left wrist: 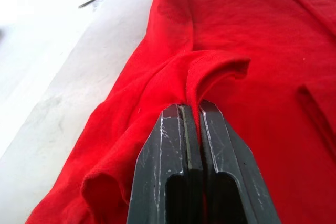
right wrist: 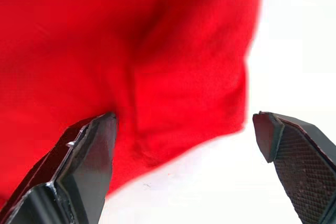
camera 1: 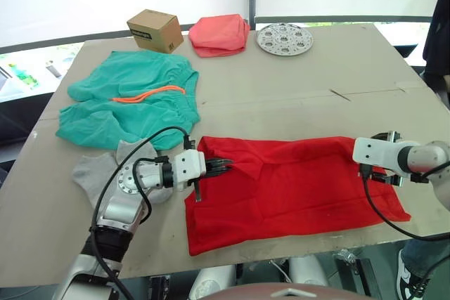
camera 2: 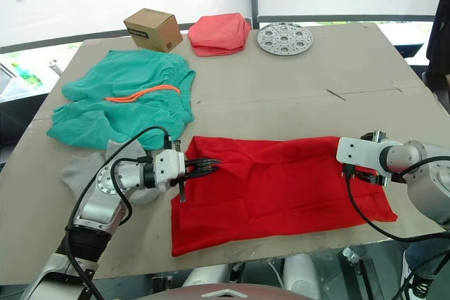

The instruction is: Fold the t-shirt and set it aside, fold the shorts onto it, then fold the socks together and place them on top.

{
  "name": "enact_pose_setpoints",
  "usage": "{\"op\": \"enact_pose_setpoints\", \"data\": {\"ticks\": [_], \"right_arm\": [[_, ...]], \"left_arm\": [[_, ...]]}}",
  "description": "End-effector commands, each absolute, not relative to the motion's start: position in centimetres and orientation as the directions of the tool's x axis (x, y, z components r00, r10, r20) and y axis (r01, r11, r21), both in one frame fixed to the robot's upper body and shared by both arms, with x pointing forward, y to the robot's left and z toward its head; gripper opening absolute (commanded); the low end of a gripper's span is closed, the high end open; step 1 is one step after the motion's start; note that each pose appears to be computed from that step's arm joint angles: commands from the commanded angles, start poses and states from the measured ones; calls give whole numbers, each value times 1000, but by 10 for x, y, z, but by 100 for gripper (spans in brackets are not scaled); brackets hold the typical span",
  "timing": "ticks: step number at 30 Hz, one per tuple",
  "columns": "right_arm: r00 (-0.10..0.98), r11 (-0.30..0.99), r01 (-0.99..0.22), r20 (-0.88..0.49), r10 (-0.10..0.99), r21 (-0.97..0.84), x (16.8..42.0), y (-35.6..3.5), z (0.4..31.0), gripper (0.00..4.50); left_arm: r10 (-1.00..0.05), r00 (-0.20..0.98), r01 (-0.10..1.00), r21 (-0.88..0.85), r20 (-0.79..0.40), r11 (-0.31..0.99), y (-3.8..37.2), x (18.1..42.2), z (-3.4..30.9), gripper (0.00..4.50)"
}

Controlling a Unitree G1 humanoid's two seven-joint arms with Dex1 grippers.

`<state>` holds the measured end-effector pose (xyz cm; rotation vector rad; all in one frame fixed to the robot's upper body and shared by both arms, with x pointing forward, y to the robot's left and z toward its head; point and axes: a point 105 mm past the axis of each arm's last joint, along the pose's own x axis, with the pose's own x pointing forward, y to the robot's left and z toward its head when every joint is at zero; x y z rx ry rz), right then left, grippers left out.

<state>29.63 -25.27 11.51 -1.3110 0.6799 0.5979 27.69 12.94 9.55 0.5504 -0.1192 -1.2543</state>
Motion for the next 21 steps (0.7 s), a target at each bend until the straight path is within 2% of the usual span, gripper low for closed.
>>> {"op": "enact_pose_setpoints", "data": {"ticks": [1, 6, 12, 16, 17, 18, 20, 21], "right_arm": [[716, 143, -688, -697, -26, -712, 304, -263, 124, 442], [732, 145, -670, -680, -33, -728, 305, -266, 131, 442], [748, 104, -655, -662, -49, -748, 307, -269, 112, 442], [759, 106, -646, -651, -22, -756, 306, -265, 105, 442], [765, 102, -640, -644, -9, -762, 307, -263, 104, 387], [769, 105, -636, -639, 4, -764, 307, -260, 103, 356], [769, 102, -637, -638, 21, -764, 306, -257, 103, 247], [769, 99, -638, -638, 29, -764, 306, -255, 103, 211]], "left_arm": [[-929, 320, 854, 482, -186, 198, 123, 276, 103, 0], [-930, 320, 855, 479, -184, 199, 119, 275, 100, 0], [-932, 323, 850, 483, -162, 211, 110, 278, 101, 0], [-930, 335, 847, 481, -150, 227, 108, 280, 101, 0], [-929, 338, 846, 480, -148, 232, 108, 280, 101, 0], [-929, 340, 846, 480, -148, 234, 109, 280, 101, 0], [-924, 350, 846, 476, -153, 242, 113, 281, 100, 0], [-921, 358, 845, 474, -155, 249, 116, 283, 100, 0]]}}
